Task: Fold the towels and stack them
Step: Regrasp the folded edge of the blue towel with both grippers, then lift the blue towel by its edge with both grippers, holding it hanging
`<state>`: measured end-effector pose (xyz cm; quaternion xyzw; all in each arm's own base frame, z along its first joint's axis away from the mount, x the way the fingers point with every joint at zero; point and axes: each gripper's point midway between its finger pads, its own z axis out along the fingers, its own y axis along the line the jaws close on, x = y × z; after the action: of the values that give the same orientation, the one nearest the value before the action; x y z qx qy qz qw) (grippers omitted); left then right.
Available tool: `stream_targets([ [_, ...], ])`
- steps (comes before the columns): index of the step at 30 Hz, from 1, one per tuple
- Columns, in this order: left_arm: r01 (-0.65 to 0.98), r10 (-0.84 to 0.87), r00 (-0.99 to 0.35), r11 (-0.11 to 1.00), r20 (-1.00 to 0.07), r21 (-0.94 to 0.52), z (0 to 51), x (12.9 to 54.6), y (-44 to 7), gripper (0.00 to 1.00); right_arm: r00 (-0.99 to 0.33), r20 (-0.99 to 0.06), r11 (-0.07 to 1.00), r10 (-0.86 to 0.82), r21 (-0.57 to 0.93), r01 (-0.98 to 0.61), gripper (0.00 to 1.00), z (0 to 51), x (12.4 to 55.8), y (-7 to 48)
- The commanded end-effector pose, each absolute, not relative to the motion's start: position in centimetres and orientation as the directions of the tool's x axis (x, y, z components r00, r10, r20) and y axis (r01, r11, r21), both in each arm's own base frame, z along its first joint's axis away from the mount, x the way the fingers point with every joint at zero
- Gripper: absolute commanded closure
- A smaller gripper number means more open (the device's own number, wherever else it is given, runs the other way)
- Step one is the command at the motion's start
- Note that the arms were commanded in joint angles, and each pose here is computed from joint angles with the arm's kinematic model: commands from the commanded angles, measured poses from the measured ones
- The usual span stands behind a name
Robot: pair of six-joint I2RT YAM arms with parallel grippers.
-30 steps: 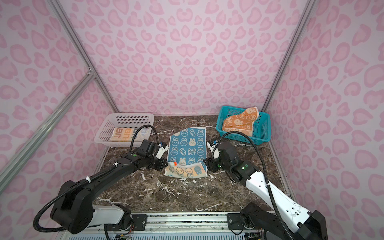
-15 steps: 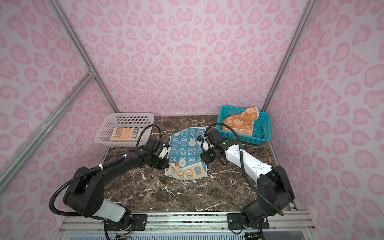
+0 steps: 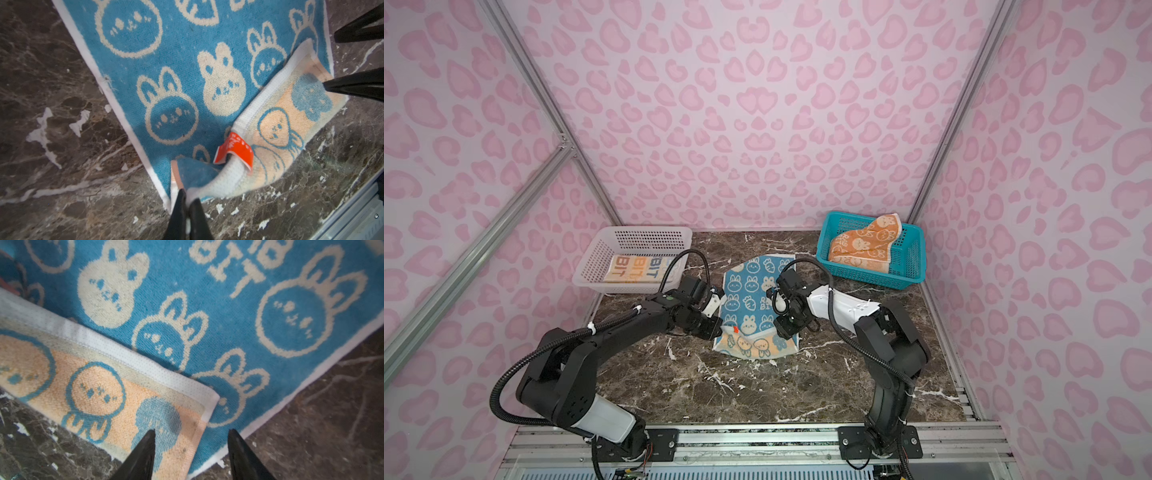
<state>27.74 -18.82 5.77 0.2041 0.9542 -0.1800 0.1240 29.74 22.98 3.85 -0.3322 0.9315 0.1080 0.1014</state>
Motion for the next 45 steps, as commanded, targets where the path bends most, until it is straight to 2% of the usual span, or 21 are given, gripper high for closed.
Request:
stream_targets([
  [1, 0.437, 0.349, -0.885, 0.851, -0.307, -0.292, 5.8, 28.0, -18.9, 0.96, -0.776, -0.274, 0.783, -0.568, 0.112, -0.612, 0.45, 3.3, 30.7, 23.5],
  [8, 0.439, 0.352, -0.884, 0.851, -0.306, -0.289, 5.8, 28.0, -18.9, 0.97, -0.798, -0.273, 0.812, -0.537, 0.091, -0.577, 0.48, 2.5, 31.7, 23.5],
  [15, 0.44, 0.352, -0.884, 0.849, -0.308, -0.292, 5.8, 28.0, -18.9, 0.96, -0.798, -0.255, 0.804, -0.546, 0.109, -0.584, 0.58, 2.0, 31.2, 23.9],
  [22, 0.439, 0.352, -0.885, 0.848, -0.304, -0.297, 5.7, 27.9, -19.0, 0.96, -0.803, -0.237, 0.802, -0.547, 0.126, -0.584, 0.76, 1.7, 30.7, 24.1],
  [30, 0.438, 0.349, -0.886, 0.847, -0.307, -0.302, 5.9, 27.9, -19.1, 0.96, -0.792, -0.273, 0.8, -0.546, 0.112, -0.59, 1.0, 2.8, 31.1, 24.1],
  [45, 0.459, 0.324, -0.856, 0.837, -0.404, -0.3, 9.7, 29.5, -19.7, 0.96, -0.743, -0.468, 0.794, -0.477, 0.133, -0.594, 1.0, 9.4, 32.1, 23.8],
])
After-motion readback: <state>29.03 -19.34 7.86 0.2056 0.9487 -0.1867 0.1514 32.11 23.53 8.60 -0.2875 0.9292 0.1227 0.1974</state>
